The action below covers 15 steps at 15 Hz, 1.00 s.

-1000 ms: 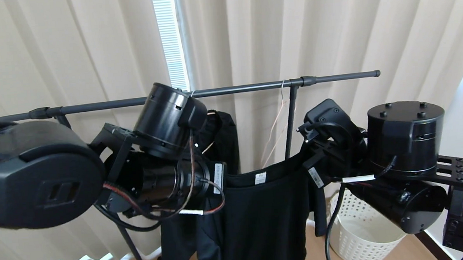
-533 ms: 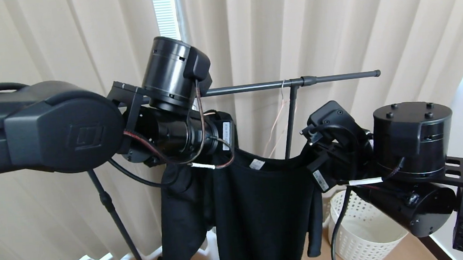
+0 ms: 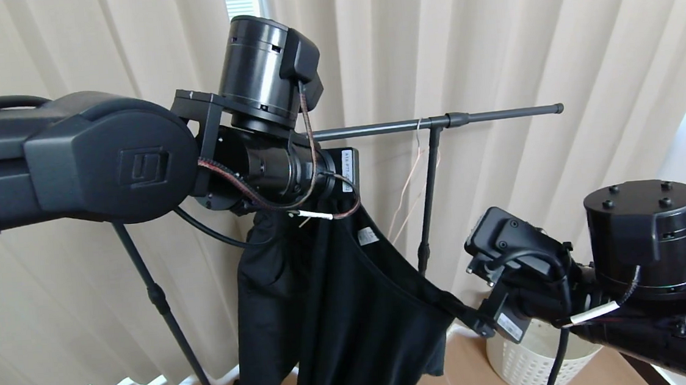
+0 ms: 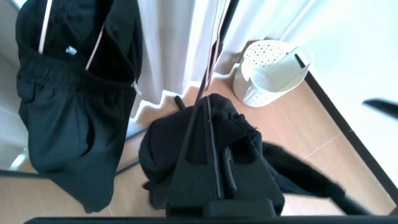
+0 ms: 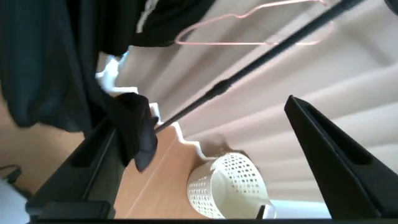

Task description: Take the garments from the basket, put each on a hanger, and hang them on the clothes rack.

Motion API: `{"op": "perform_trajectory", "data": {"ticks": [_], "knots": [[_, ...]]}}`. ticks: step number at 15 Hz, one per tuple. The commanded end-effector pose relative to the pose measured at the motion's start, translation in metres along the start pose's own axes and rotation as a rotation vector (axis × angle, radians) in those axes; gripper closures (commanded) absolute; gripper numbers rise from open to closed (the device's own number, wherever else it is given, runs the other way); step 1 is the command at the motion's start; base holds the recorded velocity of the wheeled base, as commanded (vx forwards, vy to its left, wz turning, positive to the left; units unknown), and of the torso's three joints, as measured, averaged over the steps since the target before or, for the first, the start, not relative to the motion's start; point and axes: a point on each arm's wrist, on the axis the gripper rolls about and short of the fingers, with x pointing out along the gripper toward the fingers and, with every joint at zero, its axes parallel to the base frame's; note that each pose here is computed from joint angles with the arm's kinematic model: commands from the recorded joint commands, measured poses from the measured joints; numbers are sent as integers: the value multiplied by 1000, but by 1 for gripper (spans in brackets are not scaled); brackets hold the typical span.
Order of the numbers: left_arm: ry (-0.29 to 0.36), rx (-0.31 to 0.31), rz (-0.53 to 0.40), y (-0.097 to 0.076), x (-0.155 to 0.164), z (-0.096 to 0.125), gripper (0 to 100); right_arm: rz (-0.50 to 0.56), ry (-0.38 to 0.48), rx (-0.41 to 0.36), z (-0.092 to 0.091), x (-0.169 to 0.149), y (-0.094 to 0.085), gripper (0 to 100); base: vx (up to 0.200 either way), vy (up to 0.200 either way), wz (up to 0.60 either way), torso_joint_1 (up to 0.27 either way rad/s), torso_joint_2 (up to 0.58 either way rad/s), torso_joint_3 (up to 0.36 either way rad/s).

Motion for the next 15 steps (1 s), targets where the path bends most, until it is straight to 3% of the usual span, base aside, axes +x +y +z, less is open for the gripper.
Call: {"op": "perform_trajectory", "data": {"ticks": [1,3,8,11,15], "knots": [[-8,-2,-1,-1,0,2,100,91,-57,4,-2,-9,0,0,0,0,0,0,0,0],[-2,-1,0,0,0,1,100,213,-126,13,-1,-9,-2,0,0,0,0,0,0,0],[3,-1,3,0,2,-1,100,296,-236,96,3,-11,-4,0,0,0,0,0,0,0],[-2,-3,58,2,10,-2,100,362,-301,94,-2,-16,-6,0,0,0,0,0,0,0],[-16,-7,110,3,14,-2,100,400,-316,64,-13,-20,-10,0,0,0,0,0,0,0]]}}
